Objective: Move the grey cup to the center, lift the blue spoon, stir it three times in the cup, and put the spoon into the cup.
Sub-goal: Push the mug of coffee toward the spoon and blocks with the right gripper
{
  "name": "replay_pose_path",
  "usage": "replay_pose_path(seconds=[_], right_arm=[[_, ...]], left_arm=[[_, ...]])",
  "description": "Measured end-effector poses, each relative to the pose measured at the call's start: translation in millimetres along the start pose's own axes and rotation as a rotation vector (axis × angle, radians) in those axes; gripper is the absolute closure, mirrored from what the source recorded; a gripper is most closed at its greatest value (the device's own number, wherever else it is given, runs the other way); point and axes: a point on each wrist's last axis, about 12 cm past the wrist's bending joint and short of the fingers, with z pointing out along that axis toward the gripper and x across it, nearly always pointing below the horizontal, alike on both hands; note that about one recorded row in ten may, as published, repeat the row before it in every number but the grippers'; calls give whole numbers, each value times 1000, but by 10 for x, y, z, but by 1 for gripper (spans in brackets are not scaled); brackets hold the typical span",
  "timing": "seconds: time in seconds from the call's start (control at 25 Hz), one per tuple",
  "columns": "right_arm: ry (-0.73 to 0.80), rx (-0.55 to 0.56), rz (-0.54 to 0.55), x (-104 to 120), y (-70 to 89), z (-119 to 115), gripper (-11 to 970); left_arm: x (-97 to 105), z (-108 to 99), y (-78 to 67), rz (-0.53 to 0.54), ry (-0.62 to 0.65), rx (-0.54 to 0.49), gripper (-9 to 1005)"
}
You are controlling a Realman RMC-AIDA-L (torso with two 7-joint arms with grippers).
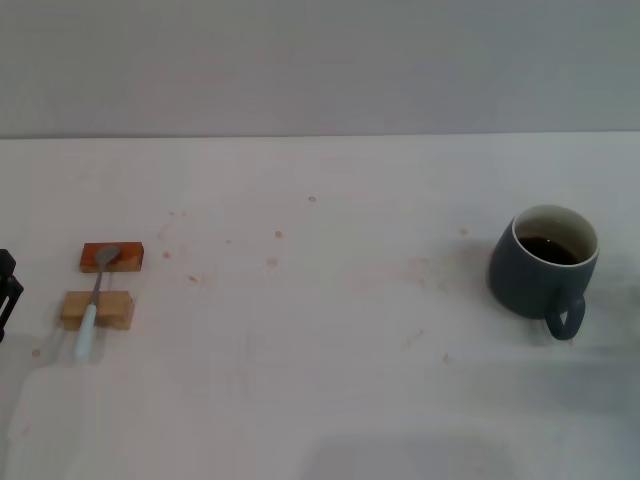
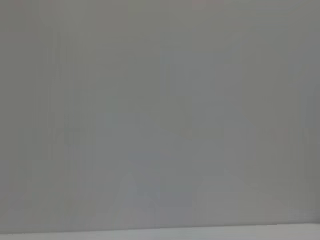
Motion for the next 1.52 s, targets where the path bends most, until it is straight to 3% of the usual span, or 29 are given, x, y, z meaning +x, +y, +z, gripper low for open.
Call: replay_pose_path(seconds=[0.4,1.52], right_arm=[[4,-92,0,5,209,-17,960],[49,-214,-15,24,480,11,960]], left_arm=[[-6,1,10,1,-3,-2,168],[-31,31,-16,-3,-25,7,167]])
